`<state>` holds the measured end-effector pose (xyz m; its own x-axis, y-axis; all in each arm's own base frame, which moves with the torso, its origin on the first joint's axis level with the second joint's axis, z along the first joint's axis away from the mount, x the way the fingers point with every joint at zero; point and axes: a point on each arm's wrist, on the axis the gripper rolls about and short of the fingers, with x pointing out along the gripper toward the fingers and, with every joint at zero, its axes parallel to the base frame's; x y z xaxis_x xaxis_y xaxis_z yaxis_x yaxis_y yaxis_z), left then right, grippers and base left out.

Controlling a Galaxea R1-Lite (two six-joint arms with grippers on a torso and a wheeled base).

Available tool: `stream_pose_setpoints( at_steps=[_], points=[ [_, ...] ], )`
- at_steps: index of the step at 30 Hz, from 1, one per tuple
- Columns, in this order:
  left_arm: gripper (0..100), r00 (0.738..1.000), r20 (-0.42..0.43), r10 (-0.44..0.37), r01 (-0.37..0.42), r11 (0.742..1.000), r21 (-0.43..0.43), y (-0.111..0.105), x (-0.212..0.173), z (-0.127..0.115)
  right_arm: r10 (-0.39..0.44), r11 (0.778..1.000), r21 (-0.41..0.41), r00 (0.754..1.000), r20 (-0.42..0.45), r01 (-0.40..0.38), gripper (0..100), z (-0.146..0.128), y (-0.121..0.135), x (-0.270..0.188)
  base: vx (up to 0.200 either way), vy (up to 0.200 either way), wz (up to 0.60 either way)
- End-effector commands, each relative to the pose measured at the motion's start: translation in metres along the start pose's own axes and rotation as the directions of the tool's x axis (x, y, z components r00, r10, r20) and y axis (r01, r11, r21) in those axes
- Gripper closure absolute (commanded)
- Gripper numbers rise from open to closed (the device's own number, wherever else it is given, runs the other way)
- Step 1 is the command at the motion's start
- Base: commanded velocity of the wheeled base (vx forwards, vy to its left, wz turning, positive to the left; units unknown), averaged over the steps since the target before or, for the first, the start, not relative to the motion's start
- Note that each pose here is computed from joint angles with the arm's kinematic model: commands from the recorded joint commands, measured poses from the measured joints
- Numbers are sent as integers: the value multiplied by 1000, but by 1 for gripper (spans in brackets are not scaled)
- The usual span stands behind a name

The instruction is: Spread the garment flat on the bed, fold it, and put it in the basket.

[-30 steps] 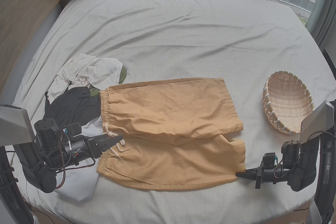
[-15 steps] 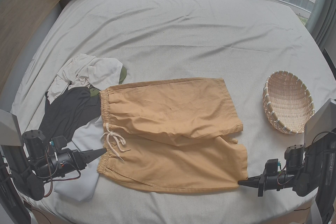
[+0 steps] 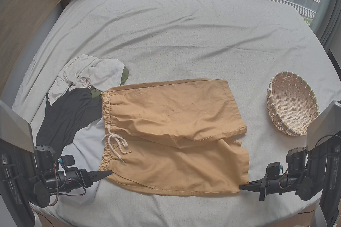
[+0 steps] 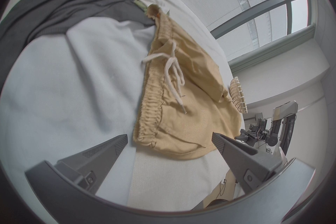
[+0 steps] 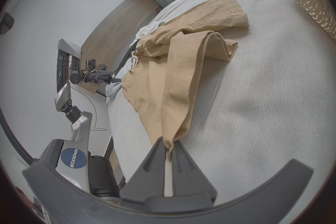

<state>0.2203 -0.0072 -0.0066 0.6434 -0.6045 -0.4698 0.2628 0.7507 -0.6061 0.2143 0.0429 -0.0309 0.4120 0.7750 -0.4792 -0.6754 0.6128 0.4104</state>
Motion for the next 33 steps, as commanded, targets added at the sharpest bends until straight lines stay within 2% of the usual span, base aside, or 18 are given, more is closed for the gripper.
stream_pose_setpoints(
  at_steps=[1,10,11,19,28,33],
  points=[
    [0,1000,-29,4,-5,1000,-22,6,7,-5,-2,1000,1,1000,3,2,100,0,0,-1,0,0,0],
    [0,1000,1,-2,2,1000,-4,11,14,3,-2,1000,3,1000,3,2,100,0,0,-2,0,0,0],
    [100,1000,0,-3,3,1000,-5,11,15,3,-5,1000,3,1000,3,5,100,0,0,-2,0,0,0],
    [100,1000,-8,-8,8,1000,-4,17,24,3,-15,1000,27,1000,-7,15,100,-3,3,-8,0,0,0],
    [100,1000,5,-12,12,1000,-15,19,7,3,-47,996,75,998,-33,49,100,-8,1,-9,0,0,0],
    [100,1000,-13,-11,11,999,-34,20,5,-2,-38,990,134,995,-94,50,100,-15,4,-12,0,0,0]
  ],
)
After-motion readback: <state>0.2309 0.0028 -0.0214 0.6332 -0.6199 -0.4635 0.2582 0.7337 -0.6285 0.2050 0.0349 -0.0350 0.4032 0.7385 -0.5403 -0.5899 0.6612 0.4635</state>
